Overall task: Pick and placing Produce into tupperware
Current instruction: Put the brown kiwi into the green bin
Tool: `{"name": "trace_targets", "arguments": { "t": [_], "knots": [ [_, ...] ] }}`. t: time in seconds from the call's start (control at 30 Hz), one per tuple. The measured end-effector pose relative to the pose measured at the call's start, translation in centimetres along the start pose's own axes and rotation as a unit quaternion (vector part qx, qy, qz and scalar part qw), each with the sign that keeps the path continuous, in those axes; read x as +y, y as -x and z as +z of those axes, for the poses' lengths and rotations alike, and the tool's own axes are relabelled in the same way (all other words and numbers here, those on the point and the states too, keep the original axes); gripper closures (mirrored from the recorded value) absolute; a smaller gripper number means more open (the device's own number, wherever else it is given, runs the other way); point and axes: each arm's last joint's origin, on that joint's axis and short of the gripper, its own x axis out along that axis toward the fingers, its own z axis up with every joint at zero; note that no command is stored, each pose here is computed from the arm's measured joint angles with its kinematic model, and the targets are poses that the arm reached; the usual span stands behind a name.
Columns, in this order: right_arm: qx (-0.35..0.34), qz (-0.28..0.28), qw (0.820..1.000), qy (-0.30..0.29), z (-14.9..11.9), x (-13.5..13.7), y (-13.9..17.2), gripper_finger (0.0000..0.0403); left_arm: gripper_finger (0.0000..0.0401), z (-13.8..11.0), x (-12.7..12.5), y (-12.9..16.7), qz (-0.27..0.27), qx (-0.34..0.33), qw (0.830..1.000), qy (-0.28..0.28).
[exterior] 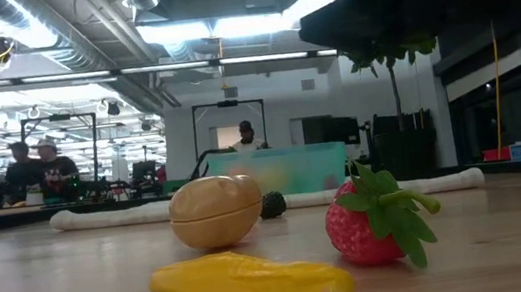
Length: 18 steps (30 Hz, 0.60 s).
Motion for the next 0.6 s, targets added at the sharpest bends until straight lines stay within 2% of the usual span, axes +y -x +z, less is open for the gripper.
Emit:
{"name": "trace_targets", "arguments": {
  "t": [0.13,0.4,0.6],
  "knots": [
    [0.005,0.009,1.0,0.002,-0.1,0.5,0.1,0.0276,0.0109,-1.1,-2.0,-0.1,0.065,0.027,0.997,0.032],
    [0.009,0.023,1.0,0.017,-0.2,1.2,0.3,0.0276,0.0109,-2.6,-6.7,-0.5,0.104,0.037,0.991,0.07],
    [0.018,0.031,0.999,0.021,-0.4,1.4,0.3,0.0276,0.0109,-3.5,-8.1,-1.1,0.173,0.061,0.978,0.102]
  ]
}}
